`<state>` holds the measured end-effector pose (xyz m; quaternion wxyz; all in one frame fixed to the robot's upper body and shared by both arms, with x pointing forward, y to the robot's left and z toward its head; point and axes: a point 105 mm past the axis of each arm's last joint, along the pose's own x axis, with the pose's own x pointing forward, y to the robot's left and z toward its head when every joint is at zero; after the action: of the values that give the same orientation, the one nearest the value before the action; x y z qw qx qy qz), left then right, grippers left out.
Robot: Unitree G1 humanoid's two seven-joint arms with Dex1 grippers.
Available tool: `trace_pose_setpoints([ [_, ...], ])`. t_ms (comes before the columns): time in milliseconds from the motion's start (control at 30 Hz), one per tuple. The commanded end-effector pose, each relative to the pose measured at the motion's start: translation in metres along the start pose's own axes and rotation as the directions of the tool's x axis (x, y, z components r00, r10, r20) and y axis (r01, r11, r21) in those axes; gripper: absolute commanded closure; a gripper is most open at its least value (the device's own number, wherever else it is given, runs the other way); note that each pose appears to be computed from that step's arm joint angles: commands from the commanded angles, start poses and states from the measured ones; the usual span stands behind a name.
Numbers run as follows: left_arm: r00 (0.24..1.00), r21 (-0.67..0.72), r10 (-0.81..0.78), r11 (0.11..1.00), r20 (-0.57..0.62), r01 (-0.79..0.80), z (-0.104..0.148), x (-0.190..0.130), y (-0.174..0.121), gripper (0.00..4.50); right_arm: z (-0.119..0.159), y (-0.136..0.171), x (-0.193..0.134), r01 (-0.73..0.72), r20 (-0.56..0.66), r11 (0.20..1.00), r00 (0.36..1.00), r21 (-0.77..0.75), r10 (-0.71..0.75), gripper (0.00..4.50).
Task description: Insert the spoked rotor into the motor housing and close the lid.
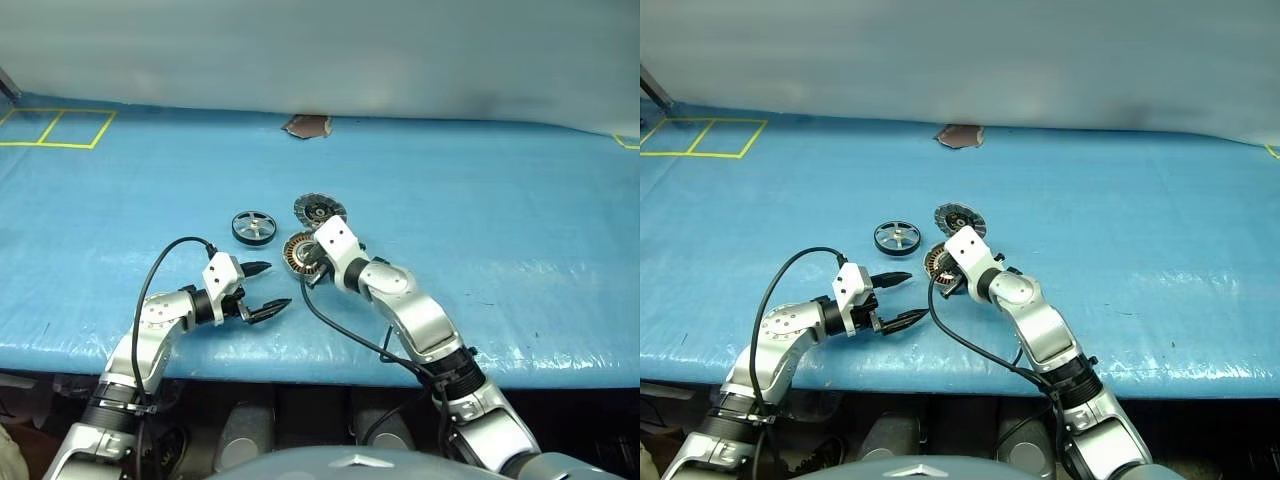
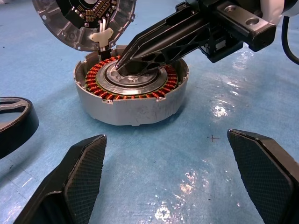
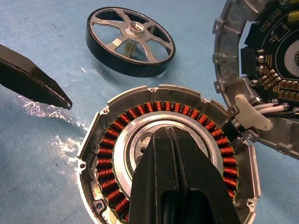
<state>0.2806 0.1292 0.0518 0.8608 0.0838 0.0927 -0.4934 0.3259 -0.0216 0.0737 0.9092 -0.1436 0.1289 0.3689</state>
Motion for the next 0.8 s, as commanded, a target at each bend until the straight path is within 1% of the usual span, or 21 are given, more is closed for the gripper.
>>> trace_pose_setpoints([
  [33, 0.999, 0.058, 0.012, 0.998, 0.042, -0.014, 0.015, -0.003, 0.002, 0.00, -0.012, 0.002, 0.002, 0.005, -0.042, 1.000, 0.999, -0.007, -0.005, 4.46],
  [100, 0.999, 0.055, 0.014, 0.998, 0.042, -0.017, 0.015, -0.003, 0.002, 0.00, -0.004, -0.002, -0.001, 0.021, -0.010, 1.000, 1.000, -0.008, -0.021, 4.46],
  [267, 0.997, 0.035, 0.034, 0.999, 0.067, -0.037, 0.021, -0.006, 0.007, 0.00, 0.026, -0.003, -0.013, 0.020, 0.110, 1.000, 0.994, -0.002, -0.020, 4.46],
  [400, 0.995, 0.026, 0.067, 0.997, 0.075, -0.070, 0.027, -0.014, 0.016, 0.00, 0.038, 0.000, -0.023, 0.006, 0.159, 1.000, 0.987, -0.003, -0.006, 4.46],
  [667, 0.984, -0.001, 0.142, 0.990, 0.110, -0.143, 0.041, -0.030, 0.031, 0.00, 0.030, 0.009, -0.034, -0.032, 0.166, 0.999, 0.986, -0.005, 0.032, 4.46],
  [800, 0.946, -0.094, 0.285, 0.958, 0.155, -0.273, 0.053, -0.035, 0.051, 0.00, 0.023, 0.013, -0.040, -0.045, 0.167, 0.999, 0.985, 0.004, 0.043, 4.46],
])
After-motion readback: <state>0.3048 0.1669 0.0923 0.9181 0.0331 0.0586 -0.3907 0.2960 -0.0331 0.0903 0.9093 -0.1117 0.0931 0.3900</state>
